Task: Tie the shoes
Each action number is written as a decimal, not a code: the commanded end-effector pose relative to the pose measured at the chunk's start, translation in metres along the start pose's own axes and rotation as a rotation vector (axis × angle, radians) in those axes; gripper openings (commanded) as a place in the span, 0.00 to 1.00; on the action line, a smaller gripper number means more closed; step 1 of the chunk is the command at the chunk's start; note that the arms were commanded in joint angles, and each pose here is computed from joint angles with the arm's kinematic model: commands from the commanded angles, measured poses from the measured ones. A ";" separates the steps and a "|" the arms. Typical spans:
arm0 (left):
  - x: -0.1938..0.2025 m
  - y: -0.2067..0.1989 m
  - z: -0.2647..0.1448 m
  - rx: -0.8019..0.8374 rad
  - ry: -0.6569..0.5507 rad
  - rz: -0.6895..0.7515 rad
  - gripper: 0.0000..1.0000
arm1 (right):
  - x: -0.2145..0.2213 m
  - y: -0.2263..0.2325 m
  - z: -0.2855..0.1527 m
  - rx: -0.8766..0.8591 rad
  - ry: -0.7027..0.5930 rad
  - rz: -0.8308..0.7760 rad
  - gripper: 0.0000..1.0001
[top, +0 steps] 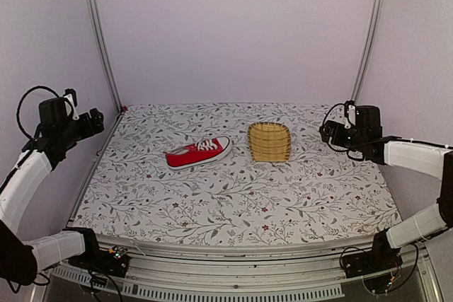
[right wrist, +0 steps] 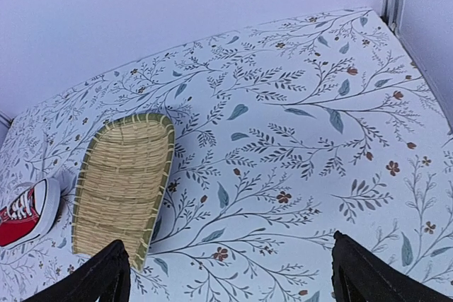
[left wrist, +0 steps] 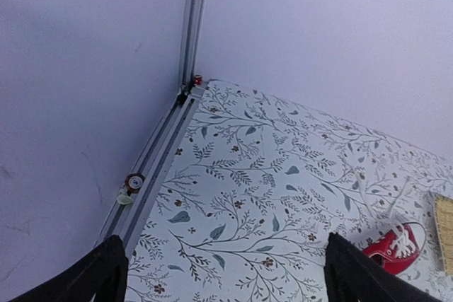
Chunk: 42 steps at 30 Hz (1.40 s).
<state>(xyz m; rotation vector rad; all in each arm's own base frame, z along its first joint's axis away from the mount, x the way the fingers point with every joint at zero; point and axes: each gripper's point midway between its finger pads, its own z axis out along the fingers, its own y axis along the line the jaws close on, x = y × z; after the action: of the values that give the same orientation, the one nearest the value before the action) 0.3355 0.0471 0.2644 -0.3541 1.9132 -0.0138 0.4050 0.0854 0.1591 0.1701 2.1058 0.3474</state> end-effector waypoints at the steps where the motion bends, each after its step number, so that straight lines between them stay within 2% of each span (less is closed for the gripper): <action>1: 0.028 -0.044 0.020 0.255 0.126 -0.081 0.97 | -0.012 -0.011 -0.021 0.048 -0.094 -0.105 0.99; 3: 0.047 -0.074 0.026 0.419 0.217 -0.105 0.97 | -0.010 -0.016 -0.029 0.066 -0.105 -0.094 0.99; 5: 0.063 -0.100 0.030 0.507 0.279 -0.079 0.96 | -0.009 -0.013 -0.039 0.037 -0.117 -0.064 0.99; 12: 0.125 -0.181 0.045 0.680 0.459 0.094 0.97 | -0.005 0.011 -0.074 -0.135 -0.167 0.030 0.99; 16: 0.163 -0.210 0.068 0.731 0.648 0.186 0.96 | 0.005 0.026 -0.080 -0.226 -0.115 0.015 0.99; 18: 0.178 -0.216 0.083 0.716 0.707 0.241 0.95 | 0.012 0.031 -0.080 -0.262 -0.093 0.004 0.99; 23: 0.189 -0.223 0.109 0.704 0.707 0.330 0.95 | 0.028 0.036 -0.081 -0.308 -0.058 -0.009 0.99; 29: 0.211 -0.228 0.098 0.744 0.747 0.440 0.96 | 0.032 0.036 -0.083 -0.316 -0.055 -0.036 0.99; 37: 0.244 -0.209 0.084 0.610 0.811 0.599 0.97 | 0.034 0.037 -0.082 -0.330 -0.055 -0.035 0.99; 39: 0.252 -0.210 0.081 0.603 0.818 0.618 0.92 | 0.035 0.037 -0.082 -0.332 -0.054 -0.032 0.99; 42: 0.259 -0.216 0.074 0.578 0.815 0.683 0.66 | 0.037 0.036 -0.081 -0.330 -0.050 -0.029 0.99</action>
<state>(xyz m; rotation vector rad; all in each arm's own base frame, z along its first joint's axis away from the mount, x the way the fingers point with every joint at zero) 0.3917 -0.2097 0.0511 0.7363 2.5659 -0.4105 0.3172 0.1141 0.1789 -0.0350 1.9897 0.6468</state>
